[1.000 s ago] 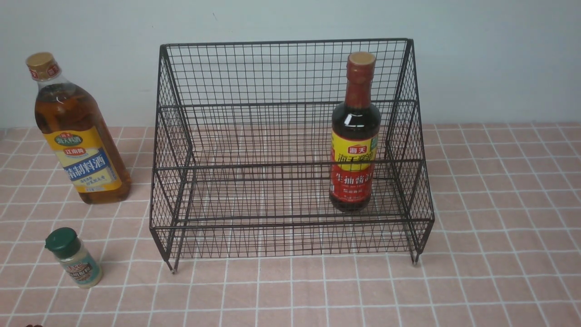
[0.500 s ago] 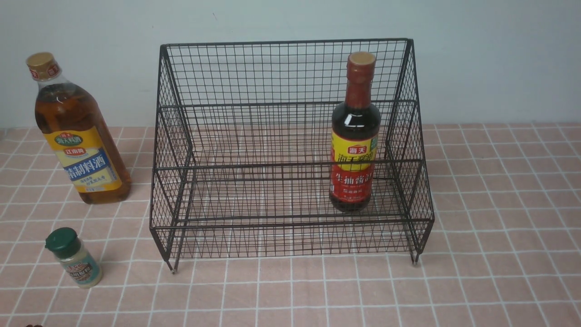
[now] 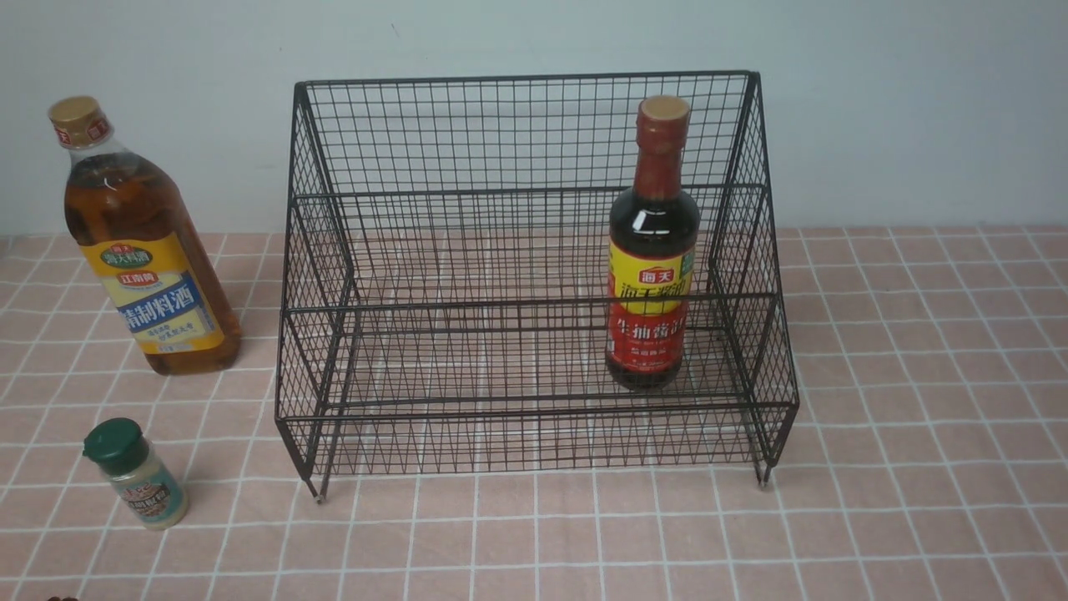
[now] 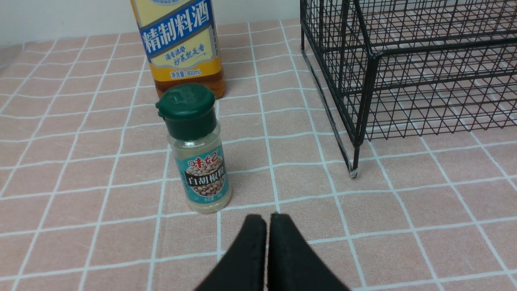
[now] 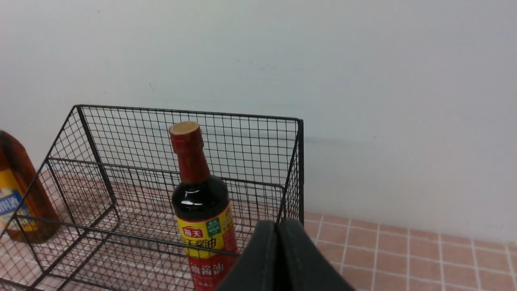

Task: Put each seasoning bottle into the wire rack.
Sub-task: Use the left arm to grab the condiment bottle closest to it, then use the left arm to put the condiment bottle back on the shelf

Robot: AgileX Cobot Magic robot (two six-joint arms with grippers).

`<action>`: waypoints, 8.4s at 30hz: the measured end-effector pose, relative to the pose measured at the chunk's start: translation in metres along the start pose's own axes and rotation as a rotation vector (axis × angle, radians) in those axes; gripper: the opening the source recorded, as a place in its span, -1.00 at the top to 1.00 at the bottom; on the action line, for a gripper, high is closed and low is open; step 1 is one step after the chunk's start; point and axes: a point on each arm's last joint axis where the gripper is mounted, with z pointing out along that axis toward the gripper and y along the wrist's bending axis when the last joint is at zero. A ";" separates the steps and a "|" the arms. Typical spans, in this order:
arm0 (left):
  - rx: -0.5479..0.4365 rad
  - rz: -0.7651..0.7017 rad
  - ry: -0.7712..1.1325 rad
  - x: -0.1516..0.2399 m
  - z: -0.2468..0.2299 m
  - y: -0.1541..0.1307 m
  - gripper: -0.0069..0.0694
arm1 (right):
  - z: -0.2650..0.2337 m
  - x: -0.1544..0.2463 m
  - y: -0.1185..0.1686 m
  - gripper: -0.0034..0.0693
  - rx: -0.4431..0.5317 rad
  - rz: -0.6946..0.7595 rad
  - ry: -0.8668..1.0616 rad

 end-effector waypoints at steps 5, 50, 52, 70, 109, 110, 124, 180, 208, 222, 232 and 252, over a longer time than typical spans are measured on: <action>0.000 0.000 0.000 0.000 0.000 0.000 0.84 | -0.011 0.018 -0.006 0.94 0.067 -0.046 -0.101; 0.000 0.000 0.000 0.000 0.000 0.000 0.84 | -0.020 0.204 -0.029 0.94 0.325 -0.128 0.111; 0.000 0.000 0.000 0.000 0.000 0.000 0.84 | -0.020 0.204 -0.029 0.94 0.325 -0.129 0.111; 0.020 -0.190 -0.265 -0.023 -0.003 0.000 0.84 | -0.020 0.204 -0.029 0.94 0.325 -0.129 0.111; -0.202 -0.220 -0.230 -0.062 0.108 0.023 -0.55 | -0.020 0.204 -0.029 0.94 0.325 -0.129 0.111; -0.209 -0.222 -0.222 -0.060 0.110 0.024 -0.59 | -0.020 0.204 -0.029 0.94 0.325 -0.129 0.111; -0.240 -0.233 -0.151 -0.037 0.134 0.026 -0.73 | -0.020 0.204 -0.029 0.94 0.325 -0.129 0.111; -0.325 -0.238 0.067 0.014 0.173 0.030 -0.47 | -0.020 0.204 -0.029 0.94 0.325 -0.129 0.111; -0.193 -0.138 -0.189 -0.054 0.142 0.022 0.00 | -0.020 0.204 -0.029 0.95 0.325 -0.129 0.111; -0.018 -0.005 -0.141 -0.122 0.097 0.007 0.00 | -0.020 0.204 -0.029 0.95 0.325 -0.129 0.111; 0.146 -0.089 -0.287 -0.165 0.061 -0.015 0.00 | -0.020 0.204 -0.029 0.95 0.325 -0.129 0.111; 0.431 0.033 -0.195 -0.178 0.088 -0.080 0.00 | -0.020 0.204 -0.029 0.95 0.325 -0.129 0.111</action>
